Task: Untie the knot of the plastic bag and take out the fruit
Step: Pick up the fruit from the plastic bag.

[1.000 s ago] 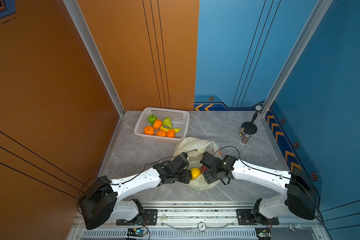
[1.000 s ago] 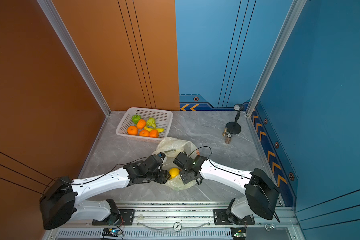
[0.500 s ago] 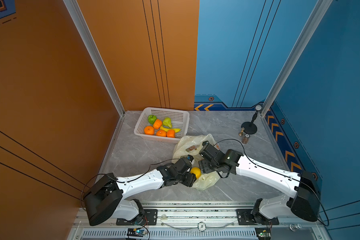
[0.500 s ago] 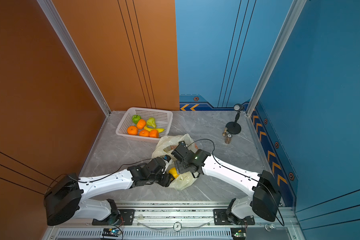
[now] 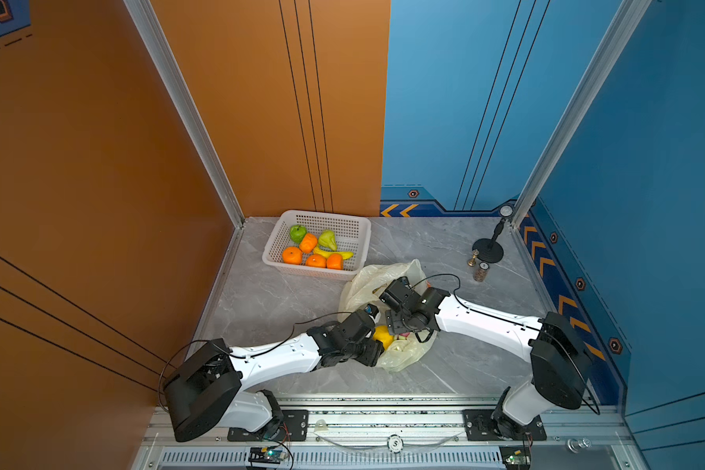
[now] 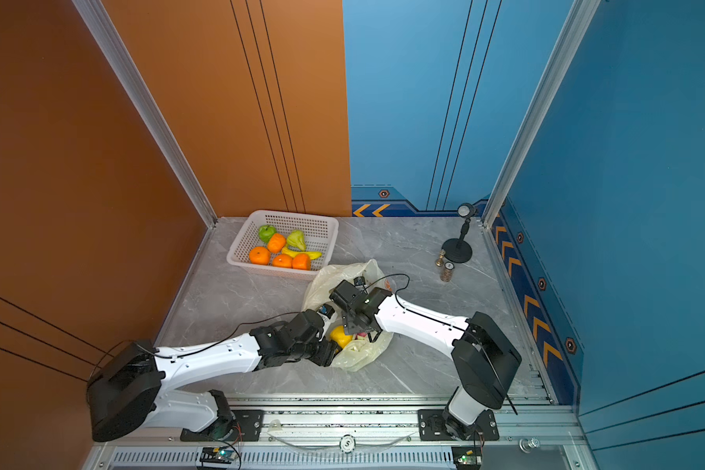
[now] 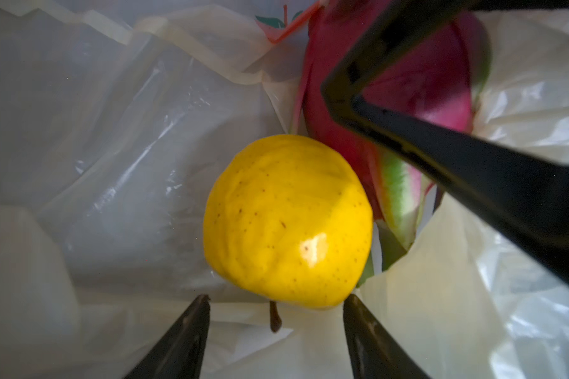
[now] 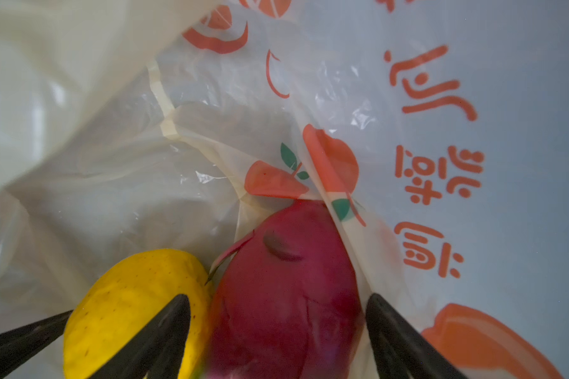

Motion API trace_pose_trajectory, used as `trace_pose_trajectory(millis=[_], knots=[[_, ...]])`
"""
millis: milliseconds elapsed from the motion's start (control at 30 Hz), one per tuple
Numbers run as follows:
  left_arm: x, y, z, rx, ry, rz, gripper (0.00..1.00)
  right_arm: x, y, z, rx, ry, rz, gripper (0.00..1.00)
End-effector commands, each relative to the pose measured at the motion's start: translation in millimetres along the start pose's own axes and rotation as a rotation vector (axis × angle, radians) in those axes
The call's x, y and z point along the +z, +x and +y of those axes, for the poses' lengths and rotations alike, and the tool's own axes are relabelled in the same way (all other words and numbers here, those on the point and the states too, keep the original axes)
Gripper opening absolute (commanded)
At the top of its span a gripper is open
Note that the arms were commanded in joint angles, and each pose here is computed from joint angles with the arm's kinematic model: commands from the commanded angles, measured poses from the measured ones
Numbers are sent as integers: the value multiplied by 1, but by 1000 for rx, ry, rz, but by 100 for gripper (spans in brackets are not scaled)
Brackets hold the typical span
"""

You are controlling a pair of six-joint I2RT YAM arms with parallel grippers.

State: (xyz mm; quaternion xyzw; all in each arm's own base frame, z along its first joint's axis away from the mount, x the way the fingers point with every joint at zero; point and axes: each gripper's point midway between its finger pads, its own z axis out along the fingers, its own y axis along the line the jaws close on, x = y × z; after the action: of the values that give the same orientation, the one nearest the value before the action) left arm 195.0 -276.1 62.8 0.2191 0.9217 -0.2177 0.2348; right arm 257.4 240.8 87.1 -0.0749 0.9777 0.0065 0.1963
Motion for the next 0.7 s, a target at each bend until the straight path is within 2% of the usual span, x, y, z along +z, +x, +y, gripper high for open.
trace_pose_trajectory(millis=[0, 167, 267, 500, 667], knots=[[0, 2, 5, 29, -37, -12, 66, 18, 16, -2, 35, 22, 61, 85], [2, -4, 6, 25, -45, -34, 68, 35, 31, 12, 61, -30, 135, 89], [5, -5, 8, 13, -57, -37, 68, 35, 30, 15, 66, -40, 133, 86], [6, -10, 10, -1, -76, -56, 71, 18, 11, 20, 98, -103, 63, 56], [0, -14, 13, 9, -94, -68, 73, -4, -15, 30, 132, -204, -48, 48]])
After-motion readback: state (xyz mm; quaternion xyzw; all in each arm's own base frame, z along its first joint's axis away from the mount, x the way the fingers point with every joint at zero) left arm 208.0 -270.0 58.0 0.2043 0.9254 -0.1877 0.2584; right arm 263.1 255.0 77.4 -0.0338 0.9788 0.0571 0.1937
